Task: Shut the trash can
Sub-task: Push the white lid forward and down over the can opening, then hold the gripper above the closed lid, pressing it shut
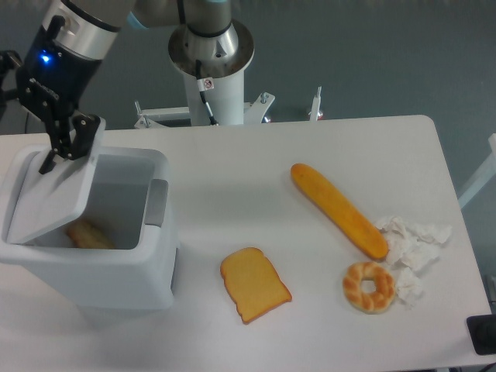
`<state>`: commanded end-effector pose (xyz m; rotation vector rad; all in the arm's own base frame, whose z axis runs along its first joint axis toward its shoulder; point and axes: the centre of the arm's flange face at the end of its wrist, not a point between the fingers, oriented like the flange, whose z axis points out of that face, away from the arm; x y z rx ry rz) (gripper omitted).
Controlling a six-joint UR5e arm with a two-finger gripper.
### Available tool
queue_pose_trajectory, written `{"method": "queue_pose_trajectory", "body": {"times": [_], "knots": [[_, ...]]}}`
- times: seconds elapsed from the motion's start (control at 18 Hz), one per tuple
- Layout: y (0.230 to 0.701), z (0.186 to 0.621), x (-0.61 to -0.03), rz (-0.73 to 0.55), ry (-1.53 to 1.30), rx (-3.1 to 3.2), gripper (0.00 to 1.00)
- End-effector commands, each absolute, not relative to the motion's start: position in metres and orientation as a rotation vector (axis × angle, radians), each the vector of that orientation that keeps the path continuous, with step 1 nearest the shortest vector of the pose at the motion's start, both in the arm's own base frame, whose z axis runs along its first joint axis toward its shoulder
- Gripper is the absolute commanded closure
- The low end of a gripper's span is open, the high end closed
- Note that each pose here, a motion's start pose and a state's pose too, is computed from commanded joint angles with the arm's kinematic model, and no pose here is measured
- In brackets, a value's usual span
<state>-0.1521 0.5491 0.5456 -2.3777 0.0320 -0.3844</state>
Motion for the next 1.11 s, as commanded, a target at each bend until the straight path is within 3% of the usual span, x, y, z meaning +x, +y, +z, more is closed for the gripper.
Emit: {"method": "queue_pose_trajectory", "body": {"times": [1.11], "knots": [[0.548, 0.517, -0.195, -0.336, 0.087, -2.398, 0.00]]}}
